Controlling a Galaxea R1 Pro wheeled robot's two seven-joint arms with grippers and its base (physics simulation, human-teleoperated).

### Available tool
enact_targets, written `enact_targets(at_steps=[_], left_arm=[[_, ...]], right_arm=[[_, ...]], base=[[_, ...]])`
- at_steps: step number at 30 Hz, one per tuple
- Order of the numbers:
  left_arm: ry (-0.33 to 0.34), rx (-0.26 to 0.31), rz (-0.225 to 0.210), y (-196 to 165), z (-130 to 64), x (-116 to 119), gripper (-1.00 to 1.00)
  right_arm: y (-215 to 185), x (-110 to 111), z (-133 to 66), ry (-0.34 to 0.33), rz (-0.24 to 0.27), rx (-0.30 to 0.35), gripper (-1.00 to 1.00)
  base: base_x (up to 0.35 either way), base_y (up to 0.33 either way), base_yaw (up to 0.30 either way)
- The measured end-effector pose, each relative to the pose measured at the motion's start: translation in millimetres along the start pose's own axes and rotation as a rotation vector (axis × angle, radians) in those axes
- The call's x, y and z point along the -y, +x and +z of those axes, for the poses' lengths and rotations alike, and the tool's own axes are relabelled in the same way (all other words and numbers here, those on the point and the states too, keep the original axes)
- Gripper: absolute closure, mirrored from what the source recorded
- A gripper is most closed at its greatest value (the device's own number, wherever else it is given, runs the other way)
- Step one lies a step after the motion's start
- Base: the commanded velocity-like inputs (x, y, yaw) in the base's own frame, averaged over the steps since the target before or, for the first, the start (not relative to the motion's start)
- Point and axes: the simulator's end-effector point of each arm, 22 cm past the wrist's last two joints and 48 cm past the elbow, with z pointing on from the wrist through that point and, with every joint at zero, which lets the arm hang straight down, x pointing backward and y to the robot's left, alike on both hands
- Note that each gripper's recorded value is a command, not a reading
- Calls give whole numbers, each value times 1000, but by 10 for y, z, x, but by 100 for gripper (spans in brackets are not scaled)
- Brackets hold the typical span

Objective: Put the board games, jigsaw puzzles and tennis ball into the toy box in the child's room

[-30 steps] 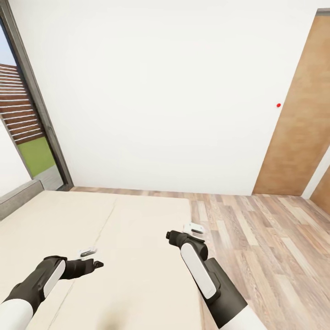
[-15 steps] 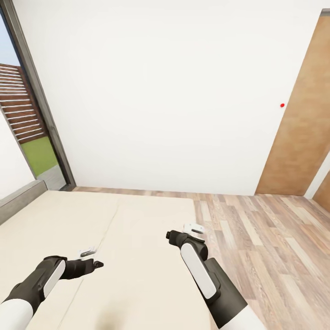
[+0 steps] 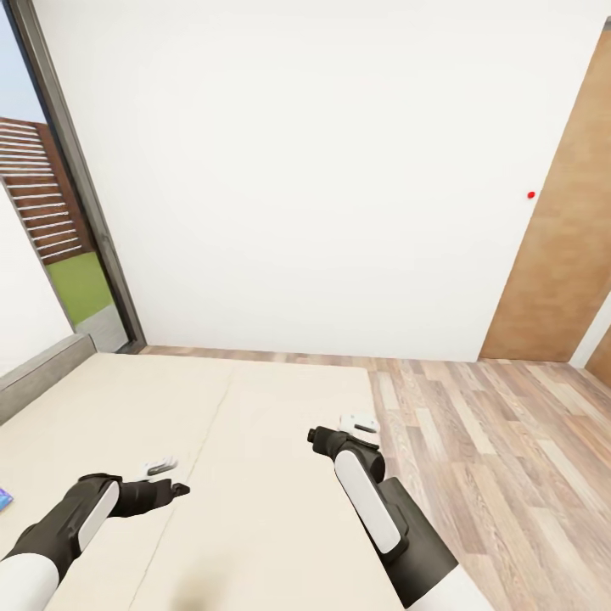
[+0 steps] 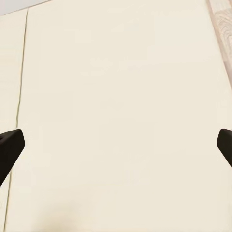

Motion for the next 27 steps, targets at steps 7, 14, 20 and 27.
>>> enact_targets(at_steps=[7, 14, 20, 27], left_arm=[[-3, 2, 0, -8, -9, -22, -100], [-8, 4, -1, -22, -27, -62, -100], [-5, 4, -1, -22, -29, -62, -100], [8, 4, 0, -21, -30, -32, -100]], right_arm=[[1, 2, 1, 0, 0, 0, -100], [3, 4, 3, 1, 0, 0, -100], [2, 5, 3, 2, -1, 0, -100], [2, 4, 3, 1, -1, 0, -100]], base=[[0, 123, 0], [0, 107, 0], [0, 83, 0], [0, 168, 0]])
